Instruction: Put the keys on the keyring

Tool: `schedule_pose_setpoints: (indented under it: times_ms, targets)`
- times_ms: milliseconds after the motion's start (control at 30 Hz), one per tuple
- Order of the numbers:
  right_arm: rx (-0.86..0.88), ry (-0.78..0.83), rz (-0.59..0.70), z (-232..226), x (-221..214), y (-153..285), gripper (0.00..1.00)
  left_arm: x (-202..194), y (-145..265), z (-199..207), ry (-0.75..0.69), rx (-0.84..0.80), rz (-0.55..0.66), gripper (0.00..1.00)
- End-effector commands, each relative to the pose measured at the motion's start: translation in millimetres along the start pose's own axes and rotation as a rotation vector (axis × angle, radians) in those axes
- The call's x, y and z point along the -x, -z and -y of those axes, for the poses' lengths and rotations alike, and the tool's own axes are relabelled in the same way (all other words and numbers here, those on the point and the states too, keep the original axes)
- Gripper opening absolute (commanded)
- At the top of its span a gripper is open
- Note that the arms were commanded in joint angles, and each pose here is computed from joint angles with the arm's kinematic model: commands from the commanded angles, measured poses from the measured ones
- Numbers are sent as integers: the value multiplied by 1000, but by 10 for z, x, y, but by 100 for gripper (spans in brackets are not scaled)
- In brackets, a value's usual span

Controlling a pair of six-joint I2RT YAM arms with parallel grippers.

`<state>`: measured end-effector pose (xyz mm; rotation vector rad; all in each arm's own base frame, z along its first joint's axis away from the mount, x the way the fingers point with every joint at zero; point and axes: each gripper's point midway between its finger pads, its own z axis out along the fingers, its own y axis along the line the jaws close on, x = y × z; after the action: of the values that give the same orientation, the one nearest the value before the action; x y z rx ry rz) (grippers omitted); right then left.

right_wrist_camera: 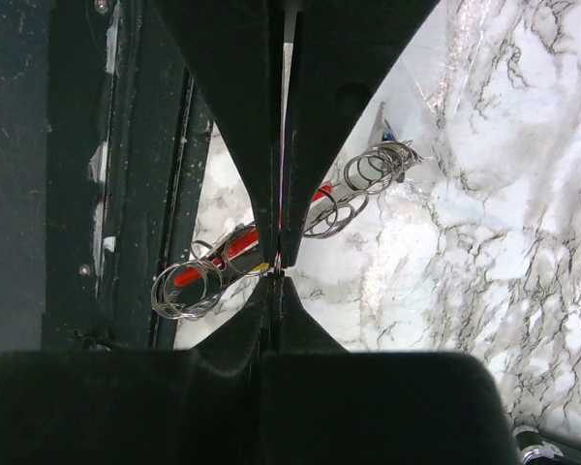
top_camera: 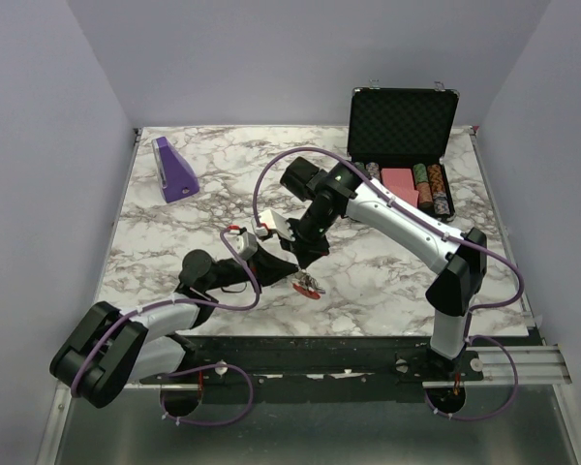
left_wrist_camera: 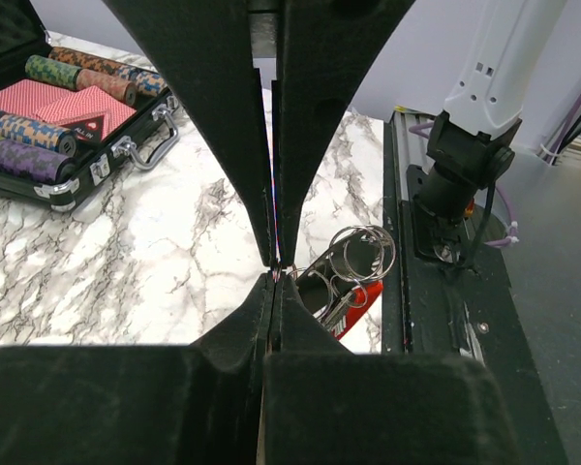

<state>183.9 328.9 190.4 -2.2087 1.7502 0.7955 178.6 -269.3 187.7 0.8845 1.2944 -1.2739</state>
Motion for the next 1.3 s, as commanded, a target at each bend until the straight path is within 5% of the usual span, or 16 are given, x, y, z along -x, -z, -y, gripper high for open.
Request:
schedule_pose_setpoints:
  times_ms: [0,100,267,500,733,867,967,1133,1267]
  targets:
    - [51,-4,12,-165,35,59,1,100,-21,49,-44,-38,25,0]
    - [57,-13,21,-171,39,62,3,136,14,59,-66,-21,59,0]
    - [88,-58,128,-133,75,182,28,218,73,94,-112,-3,109,0]
    - [78,-85,347,-69,182,457,47,243,105,140,-128,-7,120,0]
    - [96,-124,590,-122,256,538,46,278,148,191,-172,-9,137,0]
    - [114,-186,667,-158,291,477,32,315,147,173,-175,3,149,0]
    - [74,-256,663,-69,222,335,31,348,135,158,-161,8,167,0]
    - [9,-279,650,7,159,261,49,361,98,134,-125,1,187,0]
    - [-1,-253,644,-42,152,243,54,360,77,115,-107,-3,197,0]
